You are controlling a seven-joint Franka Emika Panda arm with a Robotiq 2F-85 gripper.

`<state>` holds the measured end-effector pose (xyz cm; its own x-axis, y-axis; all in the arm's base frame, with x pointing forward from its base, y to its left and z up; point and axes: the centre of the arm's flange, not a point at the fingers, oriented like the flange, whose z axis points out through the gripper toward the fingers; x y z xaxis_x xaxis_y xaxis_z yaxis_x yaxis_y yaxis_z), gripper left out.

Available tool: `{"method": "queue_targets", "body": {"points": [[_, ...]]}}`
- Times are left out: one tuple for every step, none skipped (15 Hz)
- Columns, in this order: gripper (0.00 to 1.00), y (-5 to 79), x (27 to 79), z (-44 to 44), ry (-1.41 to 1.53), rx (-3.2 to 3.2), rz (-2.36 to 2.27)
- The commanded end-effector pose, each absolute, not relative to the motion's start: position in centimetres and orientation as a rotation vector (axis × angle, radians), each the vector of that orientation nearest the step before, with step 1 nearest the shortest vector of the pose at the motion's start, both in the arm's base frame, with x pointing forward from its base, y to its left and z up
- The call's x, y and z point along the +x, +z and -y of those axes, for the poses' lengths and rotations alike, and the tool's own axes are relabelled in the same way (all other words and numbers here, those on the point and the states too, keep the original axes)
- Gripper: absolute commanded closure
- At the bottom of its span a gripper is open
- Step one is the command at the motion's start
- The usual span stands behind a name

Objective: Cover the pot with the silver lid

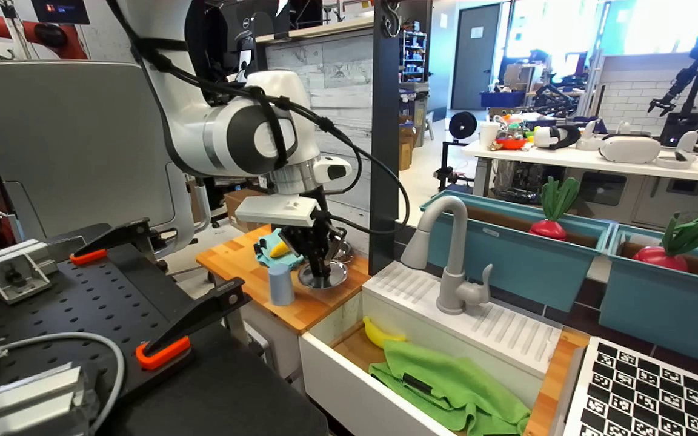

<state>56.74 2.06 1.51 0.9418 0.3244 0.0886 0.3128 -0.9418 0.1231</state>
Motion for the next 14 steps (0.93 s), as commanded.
{"method": "queue_targets", "body": {"points": [[0.95,5.1,56.4,-1.8,0.213,3.0,-0.504],[0.95,5.7,56.7,-2.0,0.236,3.002,-0.492],[0.95,6.1,56.9,-2.1,0.249,3.002,-0.489],[0.95,6.5,57.3,-2.5,0.263,3.004,-0.492],[0.95,6.7,57.5,-2.7,0.272,3.001,-0.505],[0.95,6.7,57.9,-3.2,0.276,3.0,-0.516],[0.95,6.7,58.2,-3.6,0.282,3.002,-0.517],[0.95,6.7,58.4,-4.0,0.285,3.004,-0.521],[0.95,6.7,58.6,-4.3,0.288,3.006,-0.525],[0.95,6.5,58.9,-4.6,0.283,3.01,-0.537],[0.95,6.5,59.2,-5.0,0.285,3.013,-0.537],[0.95,6.5,59.5,-5.3,0.283,3.016,-0.542],[0.95,6.5,59.6,-5.5,0.283,3.018,-0.548],[0.95,6.5,60.0,-5.8,0.28,3.02,-0.546]]}}
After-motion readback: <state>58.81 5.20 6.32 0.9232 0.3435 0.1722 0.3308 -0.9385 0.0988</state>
